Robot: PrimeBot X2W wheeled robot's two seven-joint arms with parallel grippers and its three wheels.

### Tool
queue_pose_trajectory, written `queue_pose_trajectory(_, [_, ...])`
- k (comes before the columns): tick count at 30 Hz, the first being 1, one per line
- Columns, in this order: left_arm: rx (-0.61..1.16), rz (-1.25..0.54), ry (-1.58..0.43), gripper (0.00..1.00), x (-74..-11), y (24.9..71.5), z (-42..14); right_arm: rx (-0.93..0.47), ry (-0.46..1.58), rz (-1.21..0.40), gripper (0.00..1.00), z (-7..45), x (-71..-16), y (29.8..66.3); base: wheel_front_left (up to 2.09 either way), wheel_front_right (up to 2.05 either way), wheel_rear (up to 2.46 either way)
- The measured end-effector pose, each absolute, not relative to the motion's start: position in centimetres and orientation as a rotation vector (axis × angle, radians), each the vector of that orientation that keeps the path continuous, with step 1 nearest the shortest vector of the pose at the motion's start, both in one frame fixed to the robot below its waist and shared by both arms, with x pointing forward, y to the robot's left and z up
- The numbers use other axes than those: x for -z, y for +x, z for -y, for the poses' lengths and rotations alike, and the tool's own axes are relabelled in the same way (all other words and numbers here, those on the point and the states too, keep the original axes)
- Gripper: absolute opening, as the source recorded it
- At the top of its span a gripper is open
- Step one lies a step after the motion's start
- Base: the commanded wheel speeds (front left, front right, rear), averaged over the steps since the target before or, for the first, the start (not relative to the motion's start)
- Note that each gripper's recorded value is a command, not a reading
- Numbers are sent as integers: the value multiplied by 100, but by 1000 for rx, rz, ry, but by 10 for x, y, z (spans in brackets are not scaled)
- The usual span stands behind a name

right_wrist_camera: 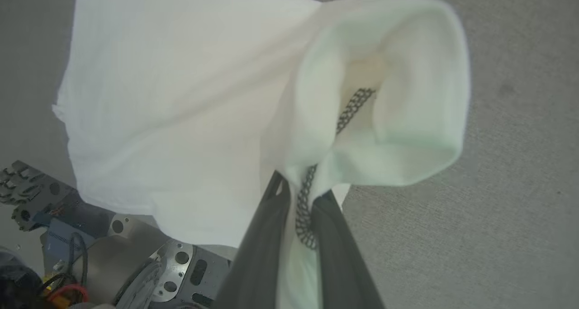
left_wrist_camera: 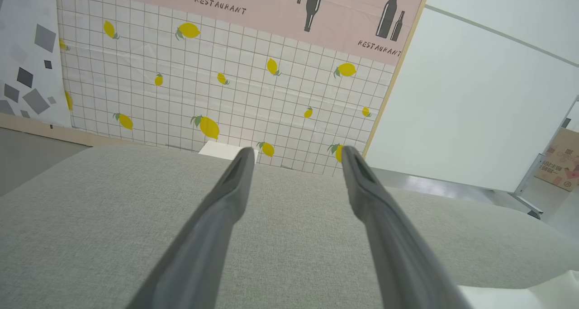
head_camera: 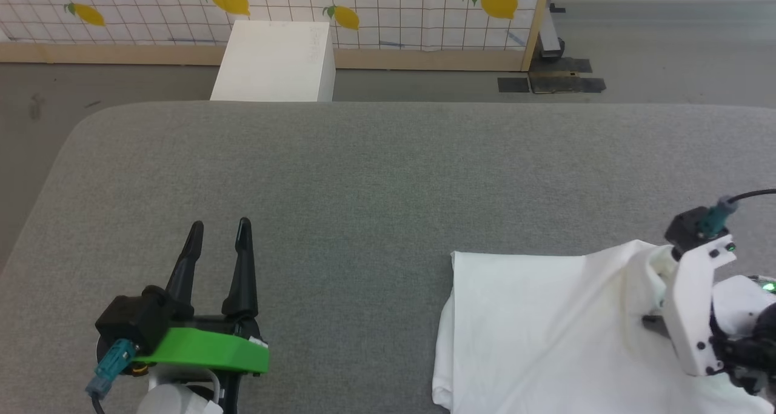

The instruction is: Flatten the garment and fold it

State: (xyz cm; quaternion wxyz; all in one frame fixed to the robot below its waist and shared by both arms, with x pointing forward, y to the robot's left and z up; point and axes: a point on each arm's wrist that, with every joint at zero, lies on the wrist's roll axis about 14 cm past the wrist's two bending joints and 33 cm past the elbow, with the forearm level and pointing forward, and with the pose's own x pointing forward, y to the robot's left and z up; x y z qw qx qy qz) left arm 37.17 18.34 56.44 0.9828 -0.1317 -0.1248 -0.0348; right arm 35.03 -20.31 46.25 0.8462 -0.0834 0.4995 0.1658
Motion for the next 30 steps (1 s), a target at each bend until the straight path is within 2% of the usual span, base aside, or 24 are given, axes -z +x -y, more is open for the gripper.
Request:
queue_pose_trajectory(7, [70, 236, -272, 100, -559, 374, -183, -506, -151, -1047, 0, 143, -453, 344, 0, 0, 0])
queue_pose_trajectory(15, [63, 210, -273, 100, -550, 375, -185, -614, -63, -1008, 0, 80, -439, 357, 0, 0, 0])
queue_pose_trajectory(22, [52, 186, -277, 100, -542, 375, -186, -628, 2, -994, 0, 46, -422, 368, 0, 0, 0])
queue_pose_trajectory(30, [44, 172, -285, 100, -537, 378, -186, -601, 50, -1023, 0, 31, -396, 370, 0, 0, 0])
